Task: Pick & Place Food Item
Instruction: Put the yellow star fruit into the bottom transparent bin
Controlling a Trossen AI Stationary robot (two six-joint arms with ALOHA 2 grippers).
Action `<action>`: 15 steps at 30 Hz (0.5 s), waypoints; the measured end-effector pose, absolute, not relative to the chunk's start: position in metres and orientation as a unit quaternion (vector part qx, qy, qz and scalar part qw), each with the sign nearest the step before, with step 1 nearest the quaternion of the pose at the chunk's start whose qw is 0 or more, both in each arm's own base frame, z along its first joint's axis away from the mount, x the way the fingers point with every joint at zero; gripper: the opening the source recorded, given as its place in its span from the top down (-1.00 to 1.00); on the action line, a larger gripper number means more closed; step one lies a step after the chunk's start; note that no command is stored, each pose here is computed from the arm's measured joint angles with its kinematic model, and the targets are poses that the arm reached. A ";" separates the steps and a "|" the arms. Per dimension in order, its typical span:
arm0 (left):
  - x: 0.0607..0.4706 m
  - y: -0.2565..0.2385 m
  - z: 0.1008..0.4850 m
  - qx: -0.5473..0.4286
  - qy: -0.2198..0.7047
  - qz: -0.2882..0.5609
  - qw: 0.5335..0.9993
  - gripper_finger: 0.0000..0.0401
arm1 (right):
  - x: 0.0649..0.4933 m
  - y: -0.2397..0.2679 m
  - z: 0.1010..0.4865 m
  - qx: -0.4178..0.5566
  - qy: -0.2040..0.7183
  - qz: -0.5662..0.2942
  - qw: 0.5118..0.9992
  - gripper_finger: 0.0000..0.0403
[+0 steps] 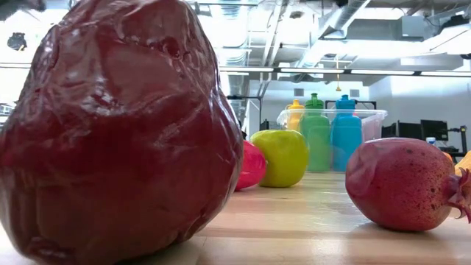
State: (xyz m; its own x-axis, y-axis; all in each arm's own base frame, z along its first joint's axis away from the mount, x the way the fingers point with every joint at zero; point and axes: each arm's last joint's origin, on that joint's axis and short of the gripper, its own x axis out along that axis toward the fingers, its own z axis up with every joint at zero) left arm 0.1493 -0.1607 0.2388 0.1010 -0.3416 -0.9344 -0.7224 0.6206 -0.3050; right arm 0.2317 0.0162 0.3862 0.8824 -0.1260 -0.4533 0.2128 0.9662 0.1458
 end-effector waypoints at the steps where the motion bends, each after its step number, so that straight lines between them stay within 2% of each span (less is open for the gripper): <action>1: 0.149 -0.157 0.246 -0.423 0.632 0.144 0.634 -0.25 | 0.230 0.016 0.396 0.086 0.208 -0.084 0.971 -0.46; 4: 0.144 -0.140 0.268 -0.461 0.561 0.126 0.676 0.00 | 0.222 0.012 0.417 0.053 0.180 -0.090 0.978 -0.32; 6: 0.139 -0.127 0.280 -0.481 0.513 0.123 0.700 0.18 | 0.218 0.011 0.427 0.030 0.154 -0.085 0.984 -0.16; 10: 0.127 -0.104 0.301 -0.509 0.399 0.130 0.752 0.56 | 0.194 0.010 0.441 -0.006 0.118 -0.076 0.990 0.38; 13: 0.120 -0.091 0.313 -0.497 0.305 0.134 0.801 0.83 | 0.180 0.002 0.432 -0.014 0.159 -0.103 0.982 0.84; 15: 0.117 -0.084 0.320 -0.477 0.243 0.142 0.832 0.95 | 0.178 -0.006 0.416 -0.013 0.197 -0.139 0.970 0.93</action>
